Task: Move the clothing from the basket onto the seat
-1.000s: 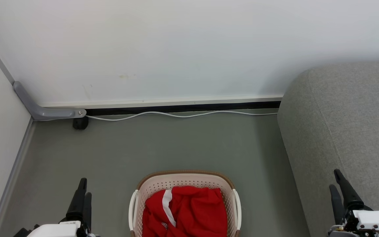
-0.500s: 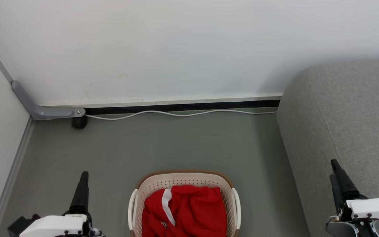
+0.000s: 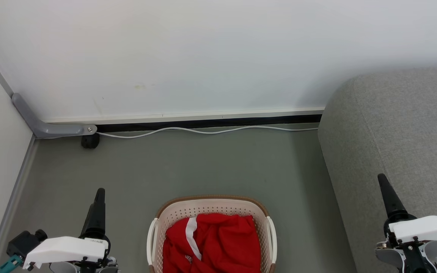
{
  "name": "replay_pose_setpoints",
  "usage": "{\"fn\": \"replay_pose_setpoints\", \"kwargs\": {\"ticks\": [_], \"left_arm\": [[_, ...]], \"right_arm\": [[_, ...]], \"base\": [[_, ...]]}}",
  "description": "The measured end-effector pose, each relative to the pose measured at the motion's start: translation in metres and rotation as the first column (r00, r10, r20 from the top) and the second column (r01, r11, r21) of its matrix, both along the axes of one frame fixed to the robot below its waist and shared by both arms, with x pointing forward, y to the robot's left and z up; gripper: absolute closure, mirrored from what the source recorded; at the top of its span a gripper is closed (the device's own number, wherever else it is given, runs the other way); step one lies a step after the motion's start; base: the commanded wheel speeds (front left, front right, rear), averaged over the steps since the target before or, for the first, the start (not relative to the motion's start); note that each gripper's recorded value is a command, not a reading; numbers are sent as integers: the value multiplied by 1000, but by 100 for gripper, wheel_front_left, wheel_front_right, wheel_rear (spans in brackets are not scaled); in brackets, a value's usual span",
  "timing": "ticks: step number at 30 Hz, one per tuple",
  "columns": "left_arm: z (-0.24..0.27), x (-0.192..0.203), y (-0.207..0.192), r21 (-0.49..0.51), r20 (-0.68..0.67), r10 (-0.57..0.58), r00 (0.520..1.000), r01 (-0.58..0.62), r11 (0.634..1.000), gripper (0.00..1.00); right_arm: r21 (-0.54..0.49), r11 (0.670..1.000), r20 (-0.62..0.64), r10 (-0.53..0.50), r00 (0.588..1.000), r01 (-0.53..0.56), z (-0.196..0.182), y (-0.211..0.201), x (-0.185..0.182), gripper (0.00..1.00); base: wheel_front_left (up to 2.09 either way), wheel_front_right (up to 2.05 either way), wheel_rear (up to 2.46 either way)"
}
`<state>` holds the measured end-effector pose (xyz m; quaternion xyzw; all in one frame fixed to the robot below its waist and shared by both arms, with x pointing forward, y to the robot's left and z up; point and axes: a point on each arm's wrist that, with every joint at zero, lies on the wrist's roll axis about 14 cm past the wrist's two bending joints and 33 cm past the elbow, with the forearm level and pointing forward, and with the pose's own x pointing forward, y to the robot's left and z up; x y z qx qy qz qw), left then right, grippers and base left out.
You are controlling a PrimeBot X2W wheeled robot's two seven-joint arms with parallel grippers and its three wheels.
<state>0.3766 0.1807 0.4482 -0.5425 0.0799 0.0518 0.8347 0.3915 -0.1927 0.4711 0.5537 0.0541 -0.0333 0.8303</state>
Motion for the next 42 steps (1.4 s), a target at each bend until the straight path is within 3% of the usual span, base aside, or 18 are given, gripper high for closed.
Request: {"fn": "replay_pose_setpoints", "kwargs": {"ticks": [10, 20, 34, 42], "left_arm": [[2, 3, -4, 194, 4, -54, 999, 52, 980, 0], [-2, 6, -6, 345, -8, -89, 996, 87, 935, 0], [2, 14, -8, 515, -5, -131, 991, 114, 849, 0], [2, 17, -8, 610, -14, -150, 989, 127, 782, 0]], "right_arm": [[-179, 983, 12, 45, 999, -42, 4, 5, 6, 0], [-324, 942, -6, 95, 995, -92, 1, 11, 12, 0], [-486, 864, -11, 143, 990, -130, 2, 13, 21, 0], [-568, 811, -10, 161, 987, -139, 4, 13, 27, 0]], "base": [[0, 0, 0], [0, 0, 0], [0, 0, 0], [0, 0, 0]]}}
